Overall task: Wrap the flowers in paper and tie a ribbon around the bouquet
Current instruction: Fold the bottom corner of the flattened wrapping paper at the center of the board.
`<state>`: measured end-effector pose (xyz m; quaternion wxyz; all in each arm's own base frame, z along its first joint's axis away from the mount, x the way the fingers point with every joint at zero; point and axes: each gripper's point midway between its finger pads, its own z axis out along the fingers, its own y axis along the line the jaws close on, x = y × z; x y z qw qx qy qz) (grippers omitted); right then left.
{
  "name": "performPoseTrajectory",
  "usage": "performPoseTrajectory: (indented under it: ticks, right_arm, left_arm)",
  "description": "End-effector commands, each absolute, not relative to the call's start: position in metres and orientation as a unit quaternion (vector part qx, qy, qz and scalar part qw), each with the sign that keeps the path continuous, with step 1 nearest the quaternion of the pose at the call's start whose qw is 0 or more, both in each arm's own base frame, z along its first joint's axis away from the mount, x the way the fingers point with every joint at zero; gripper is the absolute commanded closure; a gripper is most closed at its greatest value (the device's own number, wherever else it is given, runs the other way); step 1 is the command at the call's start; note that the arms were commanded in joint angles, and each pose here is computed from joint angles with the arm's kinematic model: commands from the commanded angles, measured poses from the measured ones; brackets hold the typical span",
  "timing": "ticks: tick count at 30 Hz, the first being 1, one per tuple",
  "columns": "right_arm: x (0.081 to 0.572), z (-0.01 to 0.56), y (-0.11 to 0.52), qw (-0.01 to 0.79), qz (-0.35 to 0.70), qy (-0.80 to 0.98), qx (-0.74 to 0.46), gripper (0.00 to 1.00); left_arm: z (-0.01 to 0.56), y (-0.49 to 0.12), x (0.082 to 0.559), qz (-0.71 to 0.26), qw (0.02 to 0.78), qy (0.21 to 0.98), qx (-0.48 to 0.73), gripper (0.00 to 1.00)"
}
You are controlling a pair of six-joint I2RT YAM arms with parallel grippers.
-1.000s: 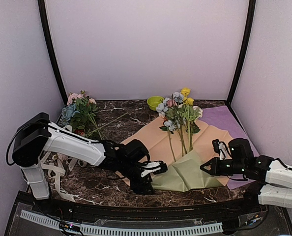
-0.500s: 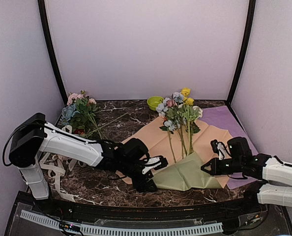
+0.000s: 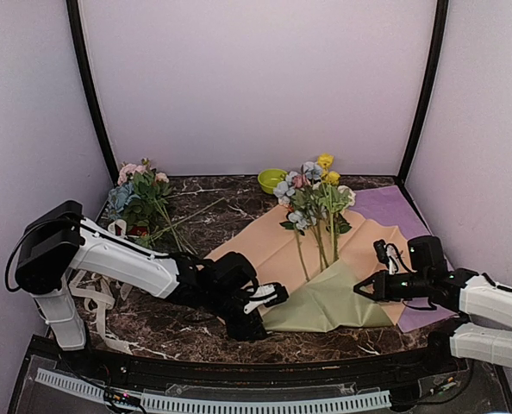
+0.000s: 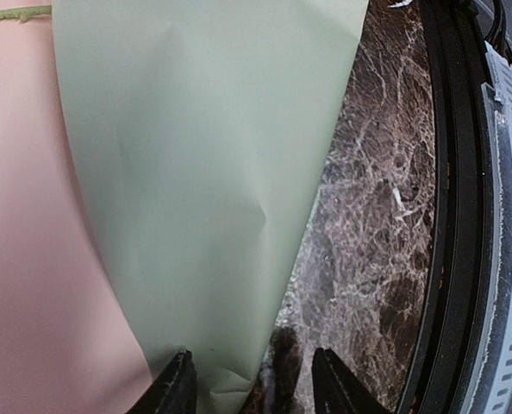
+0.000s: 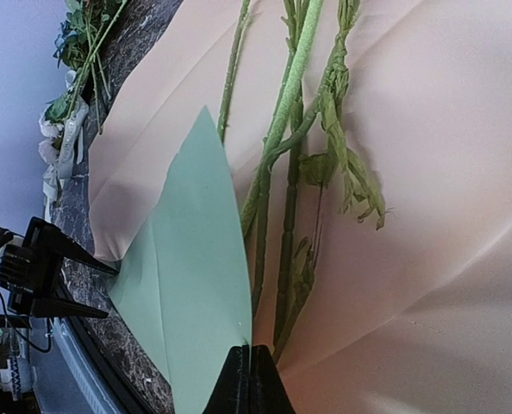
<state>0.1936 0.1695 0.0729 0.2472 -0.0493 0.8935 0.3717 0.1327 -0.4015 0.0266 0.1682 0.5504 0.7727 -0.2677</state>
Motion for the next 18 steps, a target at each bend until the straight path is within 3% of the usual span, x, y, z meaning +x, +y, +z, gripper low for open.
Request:
performPoseTrajectory:
  ticks: [1,7,12,18]
  right_arm:
    - [0.194,0.075,0.172,0.251,0.393,0.883,-0.059,1.0]
    - [0.192,0.072,0.175,0.236,0.399,0.884,-0.061,1.0]
    - [0.19,0.067,0.177,0.221,0.405,0.885,-0.063,1.0]
    - [0.195,0.074,0.185,0.218,0.419,0.878,-0.08,1.0]
  left_arm:
    - [0.034,-0.4,0.128,-0.263,0.179,0.763,0.563,0.53]
    - [0.042,-0.382,0.142,-0.19,0.227,0.765,0.571,0.51]
    - [0.051,-0.36,0.147,-0.135,0.278,0.749,0.585,0.4]
    - [0.068,-0.346,0.148,-0.136,0.329,0.724,0.59,0.35]
